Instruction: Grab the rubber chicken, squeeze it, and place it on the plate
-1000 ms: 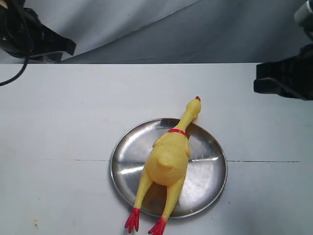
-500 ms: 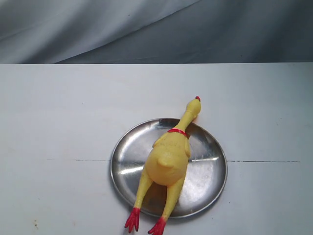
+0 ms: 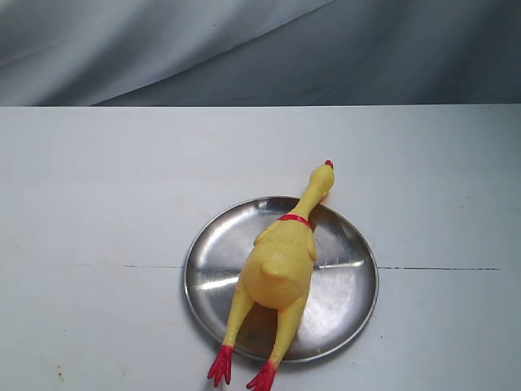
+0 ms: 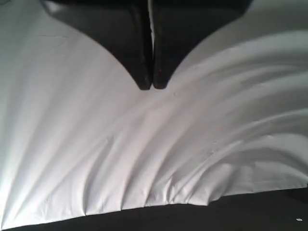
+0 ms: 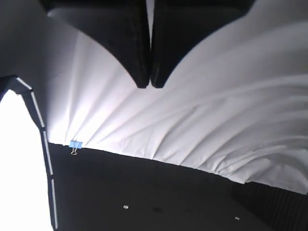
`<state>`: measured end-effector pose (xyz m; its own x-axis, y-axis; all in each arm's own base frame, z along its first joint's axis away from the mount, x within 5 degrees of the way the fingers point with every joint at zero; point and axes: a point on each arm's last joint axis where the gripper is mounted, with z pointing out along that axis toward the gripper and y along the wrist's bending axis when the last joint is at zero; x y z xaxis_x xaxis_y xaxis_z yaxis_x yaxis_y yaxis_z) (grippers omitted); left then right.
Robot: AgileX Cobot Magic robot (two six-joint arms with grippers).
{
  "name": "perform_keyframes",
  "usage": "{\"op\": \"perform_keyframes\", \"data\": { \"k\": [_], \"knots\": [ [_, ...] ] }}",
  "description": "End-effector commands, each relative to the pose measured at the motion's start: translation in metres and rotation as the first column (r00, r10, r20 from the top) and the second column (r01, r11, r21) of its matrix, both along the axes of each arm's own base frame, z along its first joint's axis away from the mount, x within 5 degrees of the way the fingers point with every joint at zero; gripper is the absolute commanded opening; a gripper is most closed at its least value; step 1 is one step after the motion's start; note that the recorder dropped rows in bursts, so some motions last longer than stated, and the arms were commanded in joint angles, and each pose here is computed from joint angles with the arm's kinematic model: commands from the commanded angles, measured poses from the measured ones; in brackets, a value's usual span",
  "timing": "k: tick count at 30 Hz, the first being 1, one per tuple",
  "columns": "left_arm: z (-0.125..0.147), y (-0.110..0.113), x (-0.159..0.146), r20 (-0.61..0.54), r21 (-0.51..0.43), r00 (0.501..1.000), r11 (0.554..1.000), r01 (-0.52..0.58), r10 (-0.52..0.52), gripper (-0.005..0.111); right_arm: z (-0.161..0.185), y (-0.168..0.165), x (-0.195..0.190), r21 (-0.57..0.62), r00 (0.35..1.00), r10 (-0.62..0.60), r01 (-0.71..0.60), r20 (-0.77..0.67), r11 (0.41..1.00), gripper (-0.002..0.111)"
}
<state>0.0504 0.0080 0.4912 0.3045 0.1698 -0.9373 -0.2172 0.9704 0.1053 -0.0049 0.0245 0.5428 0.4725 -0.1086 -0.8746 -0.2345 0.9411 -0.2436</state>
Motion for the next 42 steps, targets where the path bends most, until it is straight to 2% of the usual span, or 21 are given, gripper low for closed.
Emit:
{"op": "perform_keyframes", "data": {
  "k": [1,4,7,9,13,17,21,25,30,35,42],
  "knots": [
    [-0.039,-0.003,-0.028,0.027,-0.023,0.999,0.999,-0.029,0.03,0.0,-0.039,-0.006,-0.036,0.028,0.997,-0.039,0.037,0.072,0.999,0.0],
    [-0.072,-0.005,-0.046,0.051,0.025,0.996,0.997,-0.069,0.067,0.0,-0.065,-0.01,-0.064,0.02,0.988,-0.072,0.07,0.137,0.997,0.0],
    [-0.107,-0.007,-0.056,0.013,0.019,0.997,0.997,-0.072,0.072,0.0,-0.08,-0.008,-0.077,-0.045,0.993,-0.061,0.065,0.099,0.997,0.0],
    [-0.128,-0.007,-0.056,-0.008,0.016,0.997,0.997,-0.072,0.072,0.0,-0.085,-0.006,-0.077,-0.082,0.997,-0.058,0.063,0.06,0.995,0.0],
    [-0.16,-0.004,-0.04,-0.091,-0.027,0.995,0.998,-0.053,0.051,0.0,-0.103,-0.006,-0.052,-0.066,0.998,-0.059,0.058,-0.009,0.996,0.0],
    [-0.181,-0.003,-0.025,-0.119,-0.121,0.993,0.993,-0.01,-0.004,0.0,-0.135,-0.004,-0.015,0.027,0.994,-0.02,0.023,-0.11,0.999,0.0],
    [-0.198,-0.002,-0.012,-0.13,-0.285,0.989,0.958,0.034,-0.074,0.0,-0.182,-0.006,0.022,0.115,0.975,-0.023,0.049,-0.22,0.992,0.0],
    [-0.218,0.0,0.0,-0.198,-0.384,0.975,0.923,0.016,-0.1,0.0,-0.232,-0.008,0.047,0.139,0.937,-0.039,0.092,-0.347,0.986,0.0],
    [-0.238,0.002,0.008,-0.247,-0.492,0.96,0.87,-0.007,-0.132,0.0,-0.273,-0.007,0.06,0.212,0.888,0.004,0.106,-0.46,0.971,0.0],
    [-0.255,0.003,0.011,-0.264,-0.51,0.955,0.86,-0.022,-0.132,0.0,-0.281,-0.007,0.061,0.204,0.877,-0.001,0.113,-0.48,0.972,0.0],
    [-0.294,0.004,0.014,-0.357,-0.525,0.924,0.848,-0.077,-0.137,0.0,-0.282,-0.007,0.061,0.208,0.876,0.003,0.112,-0.482,0.972,0.0]
  ]
}}
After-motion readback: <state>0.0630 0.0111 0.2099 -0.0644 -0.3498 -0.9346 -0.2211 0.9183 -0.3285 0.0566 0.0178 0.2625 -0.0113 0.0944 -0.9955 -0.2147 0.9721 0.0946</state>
